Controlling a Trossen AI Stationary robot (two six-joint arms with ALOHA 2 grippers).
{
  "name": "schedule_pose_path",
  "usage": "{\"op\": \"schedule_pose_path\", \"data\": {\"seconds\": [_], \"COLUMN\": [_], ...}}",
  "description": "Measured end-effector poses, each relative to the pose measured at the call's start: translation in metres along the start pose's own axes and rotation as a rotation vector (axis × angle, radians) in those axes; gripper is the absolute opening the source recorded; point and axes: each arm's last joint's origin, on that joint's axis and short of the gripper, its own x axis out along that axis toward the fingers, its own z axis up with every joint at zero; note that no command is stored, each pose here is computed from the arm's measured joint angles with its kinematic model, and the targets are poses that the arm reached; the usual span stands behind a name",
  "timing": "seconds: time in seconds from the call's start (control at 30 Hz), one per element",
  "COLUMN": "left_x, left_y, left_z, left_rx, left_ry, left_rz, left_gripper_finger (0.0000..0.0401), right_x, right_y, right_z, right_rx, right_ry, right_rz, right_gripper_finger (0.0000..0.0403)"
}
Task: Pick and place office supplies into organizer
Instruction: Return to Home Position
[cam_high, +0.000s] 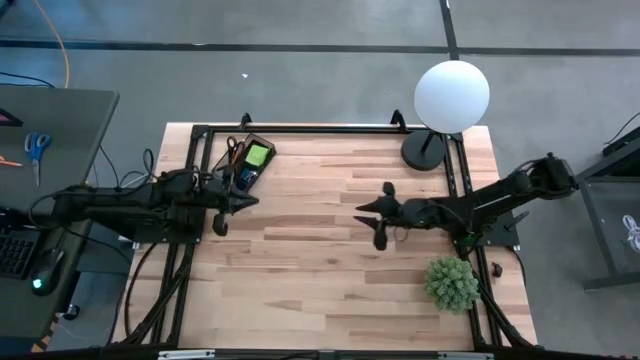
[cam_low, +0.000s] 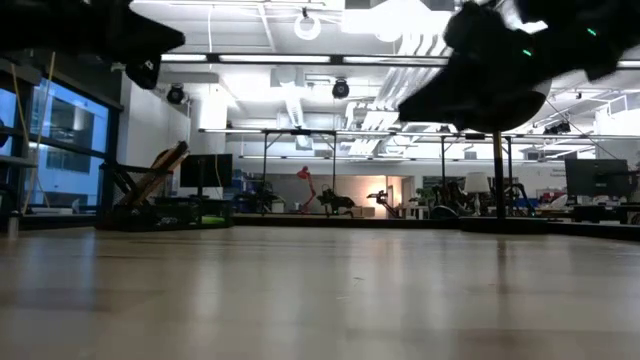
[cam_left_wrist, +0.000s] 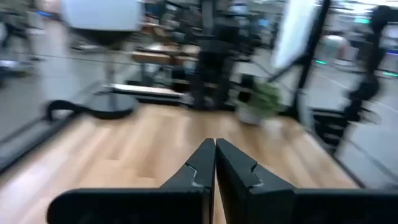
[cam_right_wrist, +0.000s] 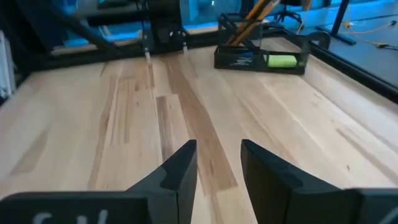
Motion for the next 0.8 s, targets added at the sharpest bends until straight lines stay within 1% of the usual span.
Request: {"op": "schedule_pose_path", "data": {"seconds": [0.07, 0.1, 0.13, 0.2, 0.27, 0.37, 0.47, 0.63, 0.67, 0.73, 0.77, 0.8], "left_x": [0.0, 0.0, 0.001, 0.005, 0.008, 0.014, 0.017, 0.021, 0.021, 0.024, 0.025, 0.027], "left_y": [-0.002, -0.003, -0.002, 0.002, 0.007, 0.012, 0.016, 0.022, 0.023, 0.023, 0.022, 0.02], "left_z": [-0.001, -0.003, -0.006, -0.017, -0.035, -0.056, -0.069, -0.08, -0.082, -0.084, -0.083, -0.081], "left_rx": [-0.003, -0.004, -0.007, -0.027, -0.054, -0.074, -0.088, -0.033, -0.026, -0.029, -0.037, -0.039], "left_ry": [0.018, 0.037, 0.066, 0.138, 0.199, 0.219, 0.244, 0.313, 0.327, 0.331, 0.323, 0.31], "left_rz": [-0.062, -0.076, -0.064, 0.046, 0.174, 0.268, 0.379, 0.573, 0.596, 0.587, 0.55, 0.487], "left_gripper_finger": [0.0004, 0.0005, 0.0006, 0.0003, 0.0001, 0.0004, 0.0002, 0.0004, 0.0005, 0.0004, 0.0003, 0.0002], "right_x": [-0.01, -0.014, -0.018, -0.022, -0.023, -0.023, -0.021, -0.018, -0.018, -0.018, -0.018, -0.018], "right_y": [-0.006, -0.009, -0.011, -0.014, -0.014, -0.013, -0.01, -0.007, -0.006, -0.006, -0.006, -0.006], "right_z": [-0.013, -0.018, -0.022, -0.026, -0.026, -0.021, -0.013, -0.005, -0.004, -0.004, -0.005, -0.006], "right_rx": [0.049, 0.071, 0.091, 0.106, 0.106, 0.095, 0.071, 0.016, 0.015, 0.013, 0.011, 0.007], "right_ry": [-0.04, -0.055, -0.078, -0.113, -0.146, -0.169, -0.185, -0.194, -0.196, -0.193, -0.186, -0.179], "right_rz": [-0.001, -0.01, -0.016, -0.019, -0.008, 0.0, 0.014, 0.046, 0.047, 0.046, 0.045, 0.046], "right_gripper_finger": [0.0116, 0.0116, 0.0116, 0.0116, 0.0116, 0.0116, 0.0116, 0.0116, 0.0116, 0.0116, 0.0116, 0.0116]}}
